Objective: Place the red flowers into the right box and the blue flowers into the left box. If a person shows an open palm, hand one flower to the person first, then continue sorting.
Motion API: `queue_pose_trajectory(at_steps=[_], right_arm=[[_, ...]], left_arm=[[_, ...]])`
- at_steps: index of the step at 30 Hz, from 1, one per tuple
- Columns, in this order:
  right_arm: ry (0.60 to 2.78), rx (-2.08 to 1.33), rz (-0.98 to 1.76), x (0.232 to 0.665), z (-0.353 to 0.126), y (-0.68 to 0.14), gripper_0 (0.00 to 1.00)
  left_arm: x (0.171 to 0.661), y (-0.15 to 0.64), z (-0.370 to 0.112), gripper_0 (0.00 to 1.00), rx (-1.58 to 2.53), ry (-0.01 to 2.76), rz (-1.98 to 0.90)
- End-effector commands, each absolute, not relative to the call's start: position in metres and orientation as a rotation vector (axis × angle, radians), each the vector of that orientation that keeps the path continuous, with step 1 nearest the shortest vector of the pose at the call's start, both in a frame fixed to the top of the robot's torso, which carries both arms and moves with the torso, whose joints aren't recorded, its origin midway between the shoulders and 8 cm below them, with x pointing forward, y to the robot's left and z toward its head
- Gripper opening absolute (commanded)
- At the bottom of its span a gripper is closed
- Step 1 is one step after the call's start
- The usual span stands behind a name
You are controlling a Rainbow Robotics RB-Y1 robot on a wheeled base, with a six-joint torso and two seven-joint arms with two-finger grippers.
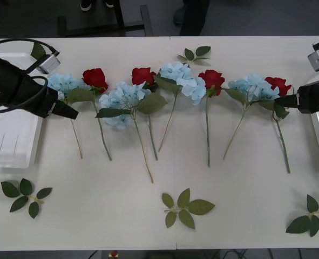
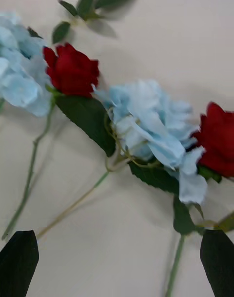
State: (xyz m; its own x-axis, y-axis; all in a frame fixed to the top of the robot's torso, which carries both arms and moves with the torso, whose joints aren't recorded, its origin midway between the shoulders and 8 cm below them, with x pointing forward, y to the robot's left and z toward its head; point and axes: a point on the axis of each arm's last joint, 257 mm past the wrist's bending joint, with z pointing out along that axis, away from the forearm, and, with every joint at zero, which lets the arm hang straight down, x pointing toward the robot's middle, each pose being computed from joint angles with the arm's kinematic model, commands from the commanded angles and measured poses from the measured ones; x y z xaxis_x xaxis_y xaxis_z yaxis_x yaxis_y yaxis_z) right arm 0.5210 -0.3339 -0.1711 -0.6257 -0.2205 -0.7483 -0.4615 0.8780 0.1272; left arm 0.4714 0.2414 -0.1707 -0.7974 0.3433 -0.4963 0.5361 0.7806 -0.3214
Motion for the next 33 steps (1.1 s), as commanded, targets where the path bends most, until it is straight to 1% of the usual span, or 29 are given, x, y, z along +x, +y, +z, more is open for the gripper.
queue_pose_trajectory(at_steps=[1,6,10,14,18,27,33], right_arm=[[2.357,-0.298,0.375,0.519,-0.182,-0.353,0.97],[2.431,-0.095,0.266,0.518,-0.225,-0.377,0.97],[2.468,-0.013,0.191,0.515,-0.255,-0.382,0.97],[2.500,-0.001,0.126,0.512,-0.274,-0.380,0.97],[2.484,0.057,0.060,0.517,-0.276,-0.391,0.97],[2.419,-0.010,-0.116,0.533,-0.270,-0.409,0.97],[2.383,-0.022,-0.098,0.548,-0.280,-0.402,0.97]], left_arm=[[0.506,0.232,-0.162,1.00,0.601,2.590,-0.423],[0.513,0.238,-0.176,1.00,0.294,2.740,-0.236],[0.511,0.246,-0.187,1.00,0.057,2.832,-0.137],[0.507,0.264,-0.195,1.00,-0.120,2.873,-0.054],[0.504,0.273,-0.214,1.00,-0.243,2.874,-0.062],[0.544,0.303,-0.229,1.00,-0.328,2.723,-0.099],[0.562,0.319,-0.239,1.00,-0.408,2.675,-0.098]])
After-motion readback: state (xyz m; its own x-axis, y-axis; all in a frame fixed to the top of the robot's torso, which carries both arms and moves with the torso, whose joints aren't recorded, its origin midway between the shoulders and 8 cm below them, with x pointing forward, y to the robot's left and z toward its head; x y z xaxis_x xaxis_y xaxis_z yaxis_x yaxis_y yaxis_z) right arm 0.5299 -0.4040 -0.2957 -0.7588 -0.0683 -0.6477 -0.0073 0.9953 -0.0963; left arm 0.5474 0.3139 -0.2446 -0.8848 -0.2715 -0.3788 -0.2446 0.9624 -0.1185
